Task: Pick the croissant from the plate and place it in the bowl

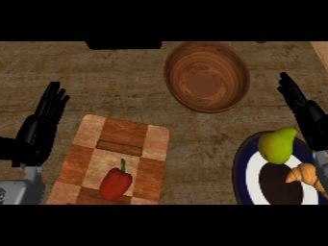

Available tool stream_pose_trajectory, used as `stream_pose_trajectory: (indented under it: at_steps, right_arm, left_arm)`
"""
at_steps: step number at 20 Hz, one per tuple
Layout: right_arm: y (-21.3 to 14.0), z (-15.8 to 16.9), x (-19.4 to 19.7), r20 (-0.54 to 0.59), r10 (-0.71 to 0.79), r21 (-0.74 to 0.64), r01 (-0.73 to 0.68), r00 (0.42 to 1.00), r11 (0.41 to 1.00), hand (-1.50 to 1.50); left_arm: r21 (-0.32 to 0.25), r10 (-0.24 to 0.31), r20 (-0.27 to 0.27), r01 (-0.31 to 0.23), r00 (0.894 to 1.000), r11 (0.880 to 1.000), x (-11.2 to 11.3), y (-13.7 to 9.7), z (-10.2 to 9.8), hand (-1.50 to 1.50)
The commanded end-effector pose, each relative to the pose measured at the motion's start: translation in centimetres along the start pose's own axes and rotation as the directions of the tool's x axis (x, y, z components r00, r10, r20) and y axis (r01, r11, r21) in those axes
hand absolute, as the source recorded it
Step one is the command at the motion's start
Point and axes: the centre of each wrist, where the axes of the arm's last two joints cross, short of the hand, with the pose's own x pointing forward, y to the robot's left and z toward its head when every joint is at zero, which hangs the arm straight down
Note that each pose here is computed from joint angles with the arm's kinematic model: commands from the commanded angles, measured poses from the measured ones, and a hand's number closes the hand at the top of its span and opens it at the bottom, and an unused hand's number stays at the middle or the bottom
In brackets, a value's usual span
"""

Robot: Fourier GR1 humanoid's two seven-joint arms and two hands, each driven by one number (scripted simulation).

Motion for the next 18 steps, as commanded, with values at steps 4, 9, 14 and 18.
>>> stream_pose_trajectory:
  at_steps: [4, 9, 14, 18]
  right_arm:
    - [-3.7, 1.8, 0.7, -0.102, -0.062, 0.379, 0.097, 0.993, 0.920, -1.50]
    - [-9.8, 3.6, -1.6, -0.141, 0.390, 0.256, -0.347, 0.910, 0.902, -1.50]
    - [-11.6, 3.9, -2.8, 0.033, 0.337, 0.243, -0.335, 0.941, 0.910, -1.50]
    - [-13.2, -0.4, 2.1, 0.070, 0.533, 0.292, -0.529, 0.843, 0.797, -1.50]
  left_arm:
    - [0.014, 0.060, 0.039, -0.061, 0.997, 0.998, 1.1, 1.1, -0.2, 0.00]
    - [-0.049, 0.141, 0.026, -0.140, 0.990, 0.989, 2.5, 1.3, 0.1, 0.00]
    - [-0.028, 0.139, 0.020, -0.138, 0.990, 0.990, 2.4, 1.0, 0.9, 0.00]
    - [-0.071, 0.154, 0.031, -0.151, 0.988, 0.986, 3.5, 0.0, -0.7, 0.00]
